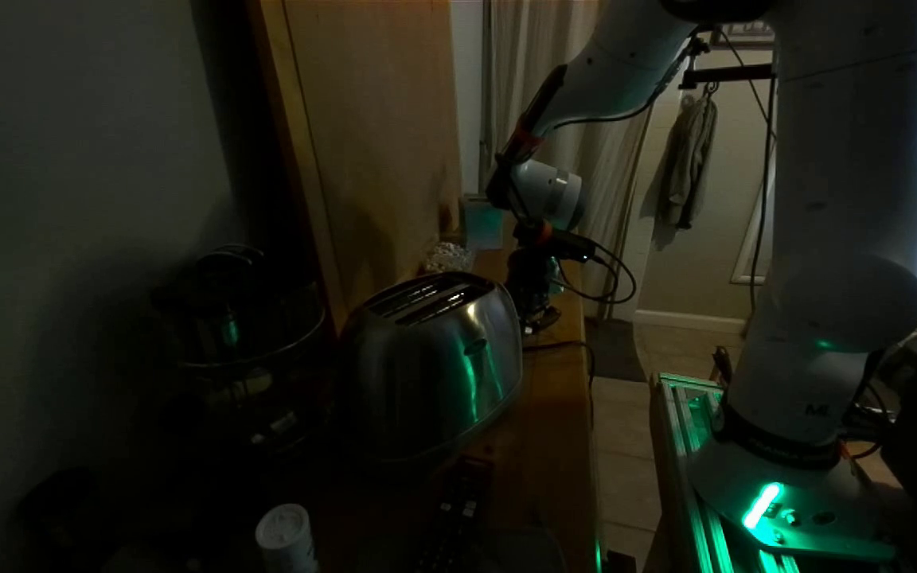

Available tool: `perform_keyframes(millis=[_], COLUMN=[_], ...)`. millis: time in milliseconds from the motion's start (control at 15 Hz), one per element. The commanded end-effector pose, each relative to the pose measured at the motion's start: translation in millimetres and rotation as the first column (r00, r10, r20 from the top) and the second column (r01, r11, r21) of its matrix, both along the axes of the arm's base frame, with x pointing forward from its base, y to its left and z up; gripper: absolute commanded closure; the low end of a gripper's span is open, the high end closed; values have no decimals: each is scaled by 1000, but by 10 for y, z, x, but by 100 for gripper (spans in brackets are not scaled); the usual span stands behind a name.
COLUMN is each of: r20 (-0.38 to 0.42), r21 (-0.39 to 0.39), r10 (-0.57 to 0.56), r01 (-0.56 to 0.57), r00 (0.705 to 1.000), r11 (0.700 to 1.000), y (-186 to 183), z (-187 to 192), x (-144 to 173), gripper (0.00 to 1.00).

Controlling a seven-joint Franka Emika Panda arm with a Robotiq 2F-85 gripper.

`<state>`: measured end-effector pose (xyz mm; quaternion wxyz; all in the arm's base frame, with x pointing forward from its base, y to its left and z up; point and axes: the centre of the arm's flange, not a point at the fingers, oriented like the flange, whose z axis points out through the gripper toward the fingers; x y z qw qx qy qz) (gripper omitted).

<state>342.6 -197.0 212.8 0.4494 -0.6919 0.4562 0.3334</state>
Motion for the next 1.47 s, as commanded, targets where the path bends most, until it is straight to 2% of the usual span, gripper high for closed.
perform_keyframes(millis=[0, 600, 1400], r20=[0, -16, -17], r21=[46, 85, 75], r10=[-55, -97, -101], r01=[55, 98, 102], r00=[998, 995, 995], r11=[997, 992, 992], y=[10, 6, -3], z=[-15, -59, -44], x=[93, 47, 47], gripper=[100, 100, 100])
